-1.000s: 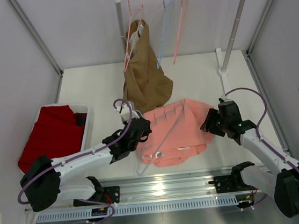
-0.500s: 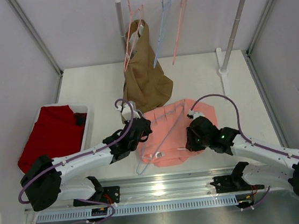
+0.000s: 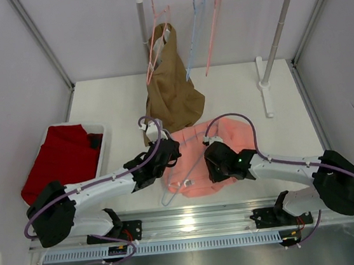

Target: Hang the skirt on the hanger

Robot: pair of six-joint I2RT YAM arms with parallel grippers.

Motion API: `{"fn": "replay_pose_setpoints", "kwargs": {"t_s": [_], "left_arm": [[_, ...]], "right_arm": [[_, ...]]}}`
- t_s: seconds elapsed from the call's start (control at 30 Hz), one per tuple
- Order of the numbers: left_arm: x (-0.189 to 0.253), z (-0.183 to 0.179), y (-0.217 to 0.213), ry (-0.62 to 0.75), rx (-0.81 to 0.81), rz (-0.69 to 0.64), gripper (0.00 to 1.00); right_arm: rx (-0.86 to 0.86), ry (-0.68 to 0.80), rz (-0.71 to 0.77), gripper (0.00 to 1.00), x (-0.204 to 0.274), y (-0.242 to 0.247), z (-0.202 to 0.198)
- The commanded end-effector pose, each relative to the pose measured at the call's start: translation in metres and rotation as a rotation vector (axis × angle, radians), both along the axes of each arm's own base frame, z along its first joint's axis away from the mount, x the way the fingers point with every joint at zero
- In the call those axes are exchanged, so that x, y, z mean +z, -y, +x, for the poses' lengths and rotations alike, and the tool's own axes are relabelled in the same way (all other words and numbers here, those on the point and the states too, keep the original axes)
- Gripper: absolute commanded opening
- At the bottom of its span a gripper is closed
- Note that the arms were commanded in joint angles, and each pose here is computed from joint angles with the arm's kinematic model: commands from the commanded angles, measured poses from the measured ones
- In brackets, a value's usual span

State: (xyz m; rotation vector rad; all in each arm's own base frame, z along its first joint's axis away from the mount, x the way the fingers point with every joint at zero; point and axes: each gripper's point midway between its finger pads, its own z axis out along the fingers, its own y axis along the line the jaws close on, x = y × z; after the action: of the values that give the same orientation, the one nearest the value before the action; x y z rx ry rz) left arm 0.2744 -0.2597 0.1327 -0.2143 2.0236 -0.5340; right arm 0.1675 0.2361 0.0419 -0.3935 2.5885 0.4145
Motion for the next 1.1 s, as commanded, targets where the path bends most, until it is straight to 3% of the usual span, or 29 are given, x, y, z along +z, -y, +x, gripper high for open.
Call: {"fn": "replay_pose_setpoints", "kwargs": {"t_s": [0.0, 0.23, 0.73, 1.07], "left_arm": [[0.004, 0.004, 0.003, 0.012, -0.019, 0.033, 0.0], [0.003, 0.005, 0.004, 0.009, -0.026, 0.035, 0.0], [0.001, 0.006, 0.006, 0.0, -0.033, 0.035, 0.0], [0.001, 0.007, 0.004, 0.0, -0.03, 0.043, 0.0]], "right_arm": [[0.011, 0.087, 0.024, 0.31, 0.017, -0.019, 0.023], [0.018, 0.101, -0.017, 0.35, 0.01, -0.02, 0.03], [0.034, 0.082, -0.02, 0.35, -0.009, -0.021, 0.027], [-0.004, 0.036, -0.06, 0.16, -0.021, -0.003, 0.016]]}}
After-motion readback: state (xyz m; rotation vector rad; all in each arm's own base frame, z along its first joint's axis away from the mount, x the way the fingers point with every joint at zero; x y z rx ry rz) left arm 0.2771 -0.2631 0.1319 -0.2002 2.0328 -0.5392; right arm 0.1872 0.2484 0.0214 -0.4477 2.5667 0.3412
